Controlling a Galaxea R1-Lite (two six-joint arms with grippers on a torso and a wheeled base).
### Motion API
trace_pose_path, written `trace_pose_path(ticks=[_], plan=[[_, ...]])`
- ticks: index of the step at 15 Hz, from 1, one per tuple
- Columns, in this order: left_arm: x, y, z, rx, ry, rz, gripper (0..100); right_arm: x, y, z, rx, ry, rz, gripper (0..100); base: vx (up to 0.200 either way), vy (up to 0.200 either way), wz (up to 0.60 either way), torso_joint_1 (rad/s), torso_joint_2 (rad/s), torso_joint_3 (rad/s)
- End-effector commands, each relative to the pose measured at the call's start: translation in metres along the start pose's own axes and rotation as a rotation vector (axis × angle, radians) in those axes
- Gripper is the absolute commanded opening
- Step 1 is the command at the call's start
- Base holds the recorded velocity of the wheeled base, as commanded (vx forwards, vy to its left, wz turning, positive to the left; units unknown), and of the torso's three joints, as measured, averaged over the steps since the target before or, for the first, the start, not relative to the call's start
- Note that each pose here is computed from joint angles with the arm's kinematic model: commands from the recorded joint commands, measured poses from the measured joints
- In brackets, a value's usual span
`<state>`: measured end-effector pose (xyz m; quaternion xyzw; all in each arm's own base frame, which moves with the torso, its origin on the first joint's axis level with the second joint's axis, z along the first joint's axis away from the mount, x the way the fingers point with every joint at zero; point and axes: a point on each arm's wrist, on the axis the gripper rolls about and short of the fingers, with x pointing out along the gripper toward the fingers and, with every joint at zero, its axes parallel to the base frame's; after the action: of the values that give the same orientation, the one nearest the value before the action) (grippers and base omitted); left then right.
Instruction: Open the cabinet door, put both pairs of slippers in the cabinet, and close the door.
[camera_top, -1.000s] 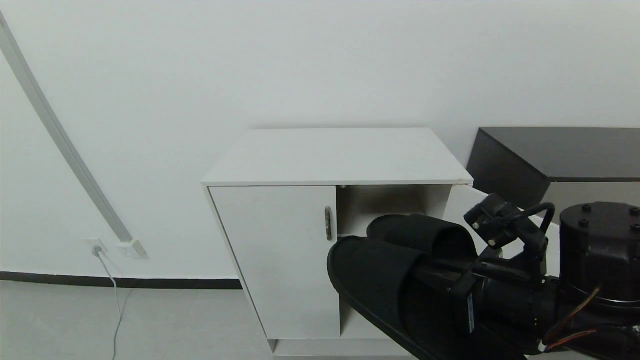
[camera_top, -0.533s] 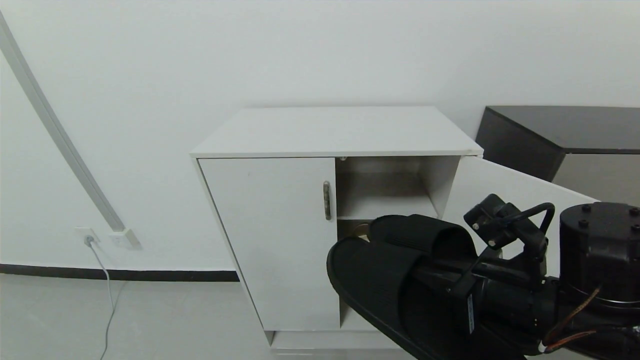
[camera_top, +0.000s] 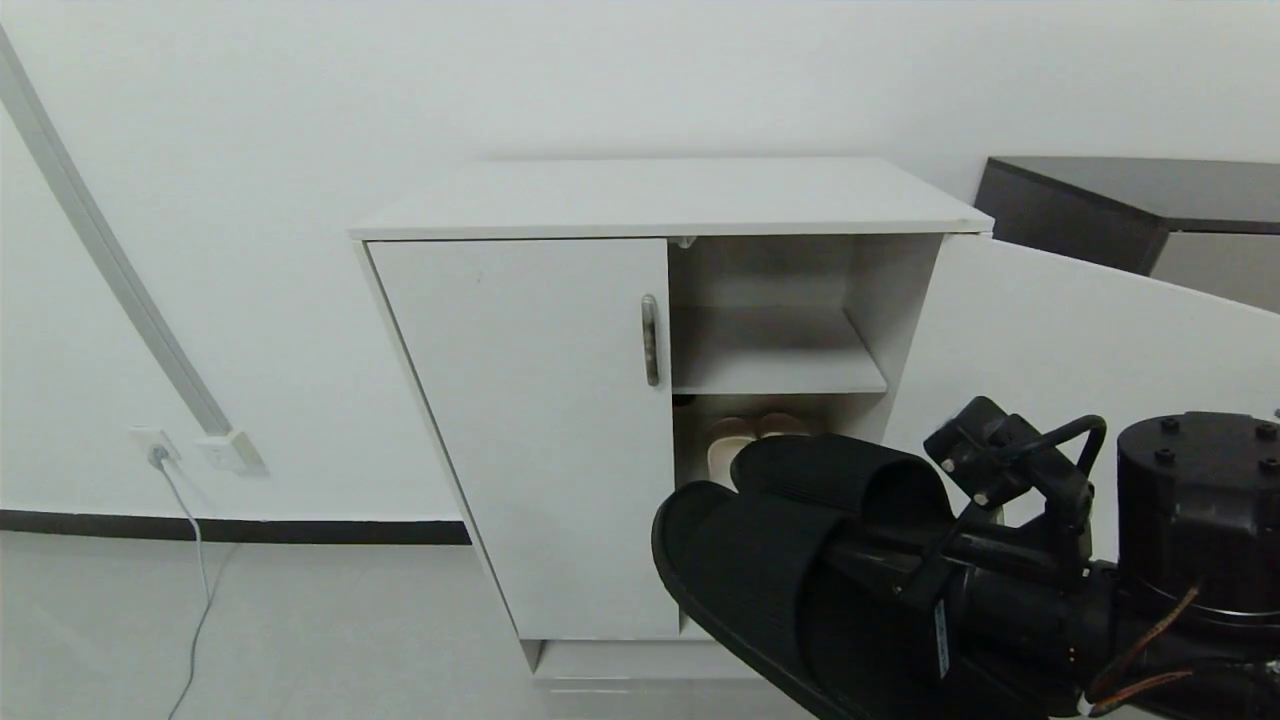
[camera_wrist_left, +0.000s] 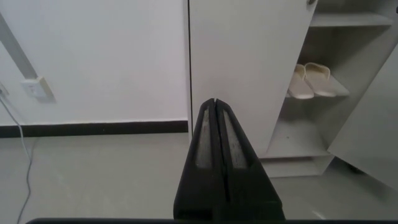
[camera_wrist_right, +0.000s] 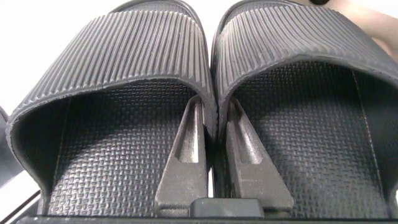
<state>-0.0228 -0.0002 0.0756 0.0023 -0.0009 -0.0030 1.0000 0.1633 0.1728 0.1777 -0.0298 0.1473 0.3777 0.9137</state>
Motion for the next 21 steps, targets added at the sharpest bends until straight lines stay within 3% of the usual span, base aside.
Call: trace_pose_path(ticks=[1,8,16,21], plan=[[0.0,0.0,0.0,0.0,0.0,0.0,0,0.0001,0.0,-0.0014,0.0,0.005,0.0,0,0.0,0.0,0.0,-0.09,0.44,0.364],[0.0,0.0,0.0,-0.005,0.0,0.003,0,-0.001,0.0011,-0.0062,-0.002,0.007,0.006,0,0.0,0.0,0.0,-0.03,0.41,0.377],[0.0001,0.0,0.0001,-0.006,0.002,0.001,0,-0.0005,0.0012,-0.0055,-0.004,0.005,0.006,0,0.0,0.0,0.0,0.001,0.04,0.031],[0.0001,0.0,0.0001,-0.006,0.002,0.003,0,-0.0004,0.0011,-0.0051,-0.005,0.003,0.003,0,0.0,-0.16,0.0,-0.003,0.01,0.004]])
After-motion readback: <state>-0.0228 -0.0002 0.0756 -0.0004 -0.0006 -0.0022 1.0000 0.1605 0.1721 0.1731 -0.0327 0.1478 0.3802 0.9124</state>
